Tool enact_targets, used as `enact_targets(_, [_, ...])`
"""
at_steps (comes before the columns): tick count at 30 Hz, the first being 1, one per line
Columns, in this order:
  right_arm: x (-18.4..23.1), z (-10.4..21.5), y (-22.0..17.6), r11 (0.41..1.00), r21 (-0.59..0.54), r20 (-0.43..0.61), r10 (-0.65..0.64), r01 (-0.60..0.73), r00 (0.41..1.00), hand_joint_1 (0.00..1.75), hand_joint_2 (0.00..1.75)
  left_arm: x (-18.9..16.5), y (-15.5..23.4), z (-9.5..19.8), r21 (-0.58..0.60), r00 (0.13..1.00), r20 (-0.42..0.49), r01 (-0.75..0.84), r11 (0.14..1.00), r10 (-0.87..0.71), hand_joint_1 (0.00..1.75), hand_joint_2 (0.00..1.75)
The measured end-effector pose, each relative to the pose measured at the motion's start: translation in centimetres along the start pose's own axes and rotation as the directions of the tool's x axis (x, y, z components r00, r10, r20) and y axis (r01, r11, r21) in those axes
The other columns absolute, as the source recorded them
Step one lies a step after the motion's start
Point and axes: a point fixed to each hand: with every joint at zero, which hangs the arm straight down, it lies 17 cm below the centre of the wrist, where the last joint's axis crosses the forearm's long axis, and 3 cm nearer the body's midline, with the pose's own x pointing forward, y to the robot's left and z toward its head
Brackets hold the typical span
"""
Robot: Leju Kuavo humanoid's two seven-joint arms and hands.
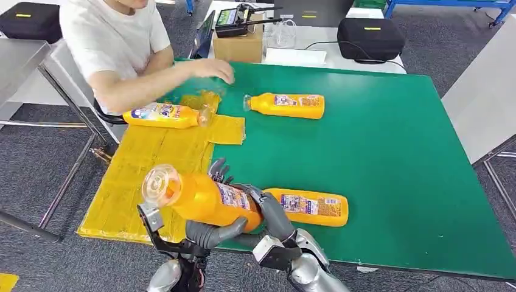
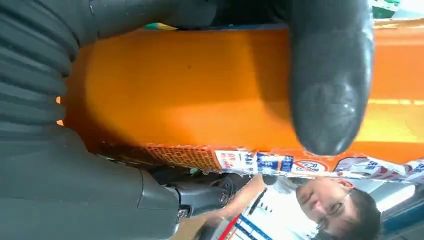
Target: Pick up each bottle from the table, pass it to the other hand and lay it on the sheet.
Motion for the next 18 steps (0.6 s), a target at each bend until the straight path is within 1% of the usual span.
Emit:
enact_targets(3, [-0.6,0.6,1.1,1.000,0.019,-0.031,-0.015,0.015,0.999,0.00,0.00,0.5,-0.2,-0.3,-0.009,0.999,0.003,-0.054,0.999,0.054,1.75,1.75])
enact_targets(6, [-0.9,0.8,1.3,1.000,0.016,-0.043,-0.019,0.020,0.999,0.00,0.00,0.7,0.3,-0.5,0.004,0.993,-0.003,-0.114,0.993,0.114,1.75,1.75])
enact_targets(13, [0.0,0.9,1.2,0.999,-0.034,-0.009,-0.014,0.014,1.000,0.00,0.00,2.1,1.3,-0.9,0.005,0.967,0.018,-0.253,0.967,0.253,1.75,1.75])
enact_targets(18, [0.4,1.2,1.2,0.998,-0.054,-0.007,-0.035,0.035,0.999,0.00,0.00,3.1,2.4,-1.5,0.017,0.958,0.045,-0.284,0.959,0.283,1.75,1.75])
